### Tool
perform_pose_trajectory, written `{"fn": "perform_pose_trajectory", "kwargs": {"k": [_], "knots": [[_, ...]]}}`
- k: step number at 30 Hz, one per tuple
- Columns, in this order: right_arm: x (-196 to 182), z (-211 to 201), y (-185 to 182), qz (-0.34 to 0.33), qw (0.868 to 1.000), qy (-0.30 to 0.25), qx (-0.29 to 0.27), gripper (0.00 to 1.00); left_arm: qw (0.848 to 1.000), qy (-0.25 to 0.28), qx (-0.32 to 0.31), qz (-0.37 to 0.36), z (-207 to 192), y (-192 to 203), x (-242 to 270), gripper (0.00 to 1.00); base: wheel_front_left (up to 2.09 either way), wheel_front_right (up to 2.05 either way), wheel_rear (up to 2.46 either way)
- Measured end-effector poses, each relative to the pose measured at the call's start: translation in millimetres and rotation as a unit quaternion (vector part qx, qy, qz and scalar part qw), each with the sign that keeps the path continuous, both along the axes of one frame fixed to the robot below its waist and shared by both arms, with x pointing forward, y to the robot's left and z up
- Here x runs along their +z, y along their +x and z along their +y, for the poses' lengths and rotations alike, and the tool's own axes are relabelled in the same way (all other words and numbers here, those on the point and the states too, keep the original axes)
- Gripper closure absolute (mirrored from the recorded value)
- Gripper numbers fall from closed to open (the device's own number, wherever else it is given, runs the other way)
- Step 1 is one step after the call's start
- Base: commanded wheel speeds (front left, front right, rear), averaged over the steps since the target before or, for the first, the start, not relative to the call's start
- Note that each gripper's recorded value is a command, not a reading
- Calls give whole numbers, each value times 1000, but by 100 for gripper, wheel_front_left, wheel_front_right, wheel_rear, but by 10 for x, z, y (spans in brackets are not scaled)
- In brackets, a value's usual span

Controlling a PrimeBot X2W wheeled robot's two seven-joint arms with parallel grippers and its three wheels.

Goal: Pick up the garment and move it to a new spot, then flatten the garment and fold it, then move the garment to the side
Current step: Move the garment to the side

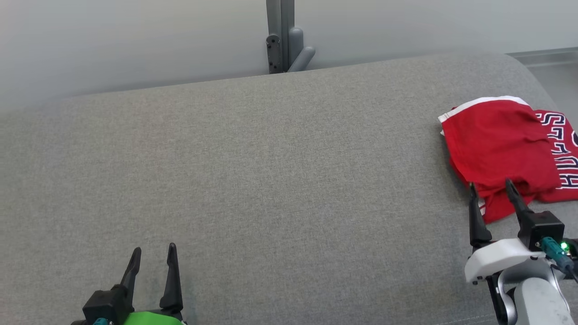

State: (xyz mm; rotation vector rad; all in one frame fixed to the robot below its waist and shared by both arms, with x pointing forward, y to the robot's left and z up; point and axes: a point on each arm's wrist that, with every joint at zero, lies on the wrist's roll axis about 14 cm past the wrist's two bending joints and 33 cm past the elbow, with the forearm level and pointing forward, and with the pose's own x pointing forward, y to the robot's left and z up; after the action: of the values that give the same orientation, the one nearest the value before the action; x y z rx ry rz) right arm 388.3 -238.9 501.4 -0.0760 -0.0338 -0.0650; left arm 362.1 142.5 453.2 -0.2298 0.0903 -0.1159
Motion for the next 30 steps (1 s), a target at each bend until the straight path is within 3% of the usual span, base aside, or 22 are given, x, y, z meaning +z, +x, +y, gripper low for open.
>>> {"fn": "perform_pose_trajectory", "kwargs": {"k": [12,21,30], "knots": [[-124,252,-219,13,1000,-12,24,0,1000,10,6,-5,87,-147,27,0,0,0,0],[-159,587,-151,15,997,14,71,0,1000,9,22,3,200,-206,-22,0,0,0,0],[-112,674,-84,8,996,19,83,0,999,8,37,1,299,-241,-6,0,0,0,0]]}}
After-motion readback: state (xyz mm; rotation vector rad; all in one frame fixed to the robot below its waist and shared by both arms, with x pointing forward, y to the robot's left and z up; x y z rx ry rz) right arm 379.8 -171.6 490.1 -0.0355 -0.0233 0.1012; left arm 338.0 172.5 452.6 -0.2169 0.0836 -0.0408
